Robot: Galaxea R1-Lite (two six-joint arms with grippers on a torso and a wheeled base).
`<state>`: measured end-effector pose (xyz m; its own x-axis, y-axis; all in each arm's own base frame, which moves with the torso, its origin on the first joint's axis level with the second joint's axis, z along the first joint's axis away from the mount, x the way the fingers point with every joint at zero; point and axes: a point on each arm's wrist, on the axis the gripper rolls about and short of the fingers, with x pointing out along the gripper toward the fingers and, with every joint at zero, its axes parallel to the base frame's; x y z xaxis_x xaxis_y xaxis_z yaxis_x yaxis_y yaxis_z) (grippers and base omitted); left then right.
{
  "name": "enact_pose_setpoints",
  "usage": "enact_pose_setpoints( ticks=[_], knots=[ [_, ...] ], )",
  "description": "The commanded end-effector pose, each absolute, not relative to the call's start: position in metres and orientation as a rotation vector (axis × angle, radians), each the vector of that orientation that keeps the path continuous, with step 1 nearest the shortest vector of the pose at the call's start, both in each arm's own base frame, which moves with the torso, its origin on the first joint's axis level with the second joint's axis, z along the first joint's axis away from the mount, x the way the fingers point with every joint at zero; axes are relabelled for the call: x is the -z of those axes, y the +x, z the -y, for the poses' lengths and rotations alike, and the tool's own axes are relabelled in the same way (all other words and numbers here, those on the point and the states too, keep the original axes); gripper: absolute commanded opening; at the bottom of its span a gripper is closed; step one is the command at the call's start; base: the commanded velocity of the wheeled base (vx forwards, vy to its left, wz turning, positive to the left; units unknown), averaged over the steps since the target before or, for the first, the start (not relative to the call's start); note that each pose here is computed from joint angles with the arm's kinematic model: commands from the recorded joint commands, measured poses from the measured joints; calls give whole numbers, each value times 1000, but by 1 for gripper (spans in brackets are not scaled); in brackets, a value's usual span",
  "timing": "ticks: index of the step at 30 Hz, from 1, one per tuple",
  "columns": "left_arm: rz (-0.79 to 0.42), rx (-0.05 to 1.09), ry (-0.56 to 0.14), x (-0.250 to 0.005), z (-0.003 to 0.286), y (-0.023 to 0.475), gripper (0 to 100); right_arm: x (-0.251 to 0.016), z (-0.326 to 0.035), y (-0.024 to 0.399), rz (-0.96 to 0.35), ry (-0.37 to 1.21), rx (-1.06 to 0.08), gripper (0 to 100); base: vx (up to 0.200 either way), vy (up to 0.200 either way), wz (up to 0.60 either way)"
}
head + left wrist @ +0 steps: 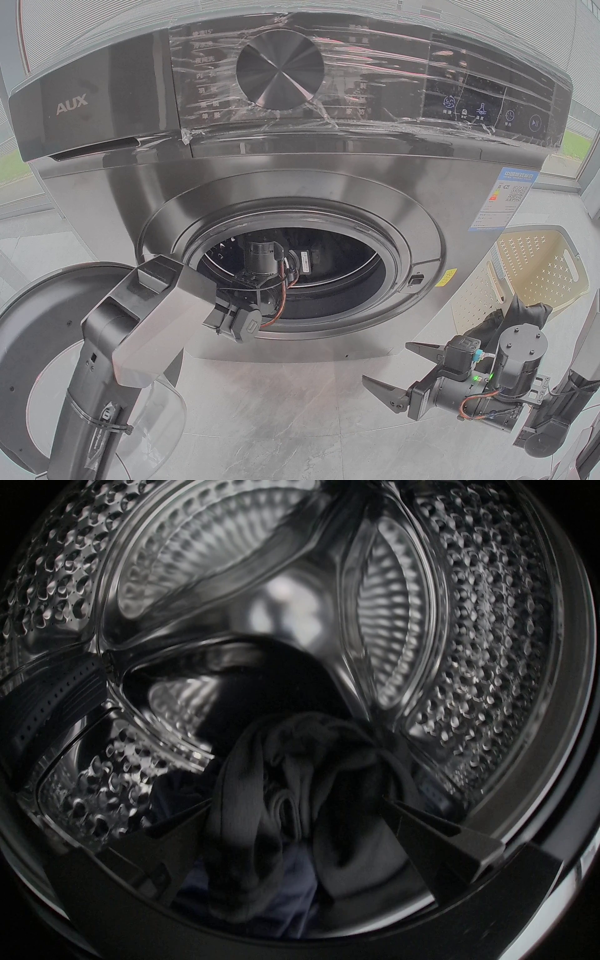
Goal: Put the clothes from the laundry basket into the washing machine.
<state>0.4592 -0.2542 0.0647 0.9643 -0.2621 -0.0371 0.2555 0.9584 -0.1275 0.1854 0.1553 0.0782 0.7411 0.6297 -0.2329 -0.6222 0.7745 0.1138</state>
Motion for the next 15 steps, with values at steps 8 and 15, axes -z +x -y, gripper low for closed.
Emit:
enact_pose_setpoints(
  ticks=[8,15],
  knots=[
    [-207,295,-52,-53,247,434,100,-71,-162,184,-298,28,-702,100,0,0,0],
    [-251,294,-6,-26,249,436,0,-71,-162,184,-295,29,-704,100,0,0,0]
  ],
)
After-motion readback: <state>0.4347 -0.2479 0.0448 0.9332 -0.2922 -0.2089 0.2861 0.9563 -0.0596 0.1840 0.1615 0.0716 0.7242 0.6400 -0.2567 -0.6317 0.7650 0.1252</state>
